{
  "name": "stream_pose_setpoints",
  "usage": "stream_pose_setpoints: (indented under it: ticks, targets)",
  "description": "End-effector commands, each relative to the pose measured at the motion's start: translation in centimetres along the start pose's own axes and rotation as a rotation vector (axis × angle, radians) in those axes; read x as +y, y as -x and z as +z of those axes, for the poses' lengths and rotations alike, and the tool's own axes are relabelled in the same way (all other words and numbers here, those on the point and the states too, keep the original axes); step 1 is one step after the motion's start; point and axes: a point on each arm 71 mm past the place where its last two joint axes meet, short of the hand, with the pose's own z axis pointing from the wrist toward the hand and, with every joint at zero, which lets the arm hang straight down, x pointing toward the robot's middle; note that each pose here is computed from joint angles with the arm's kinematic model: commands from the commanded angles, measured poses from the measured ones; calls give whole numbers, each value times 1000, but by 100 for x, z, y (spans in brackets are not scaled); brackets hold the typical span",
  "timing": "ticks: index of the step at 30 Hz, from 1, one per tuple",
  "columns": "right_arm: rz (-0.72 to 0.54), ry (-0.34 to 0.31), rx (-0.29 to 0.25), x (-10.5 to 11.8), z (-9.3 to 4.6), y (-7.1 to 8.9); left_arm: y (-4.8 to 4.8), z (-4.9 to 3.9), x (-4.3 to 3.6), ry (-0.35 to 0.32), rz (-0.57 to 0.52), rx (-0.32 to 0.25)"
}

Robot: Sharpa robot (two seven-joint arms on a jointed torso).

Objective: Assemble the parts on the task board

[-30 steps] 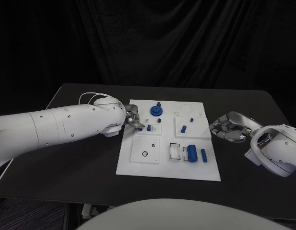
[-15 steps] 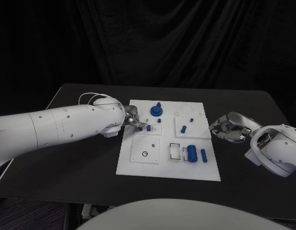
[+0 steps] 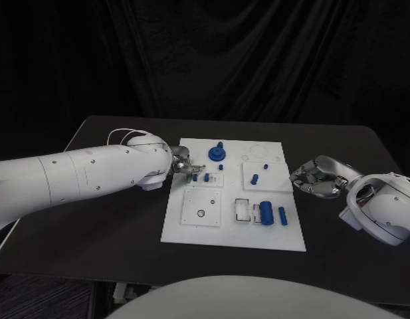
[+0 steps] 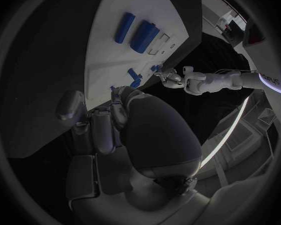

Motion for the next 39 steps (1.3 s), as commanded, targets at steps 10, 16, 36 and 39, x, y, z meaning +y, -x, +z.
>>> stream_pose_setpoints:
  ticks: [10,16,36,39]
  targets:
    - [-3,-18,9,-15,0,-6,-45,14,33,-28,-6,6]
    - [-1,-16,2,-19,-9,2,75,-29,53,-113,-73,-158]
    - [3,-8,-18,-33,-39,28,323,-225,94,-555,78,-456]
    - [3,-5,-18,-29,-38,27,314,-188,41,-597,151,-446]
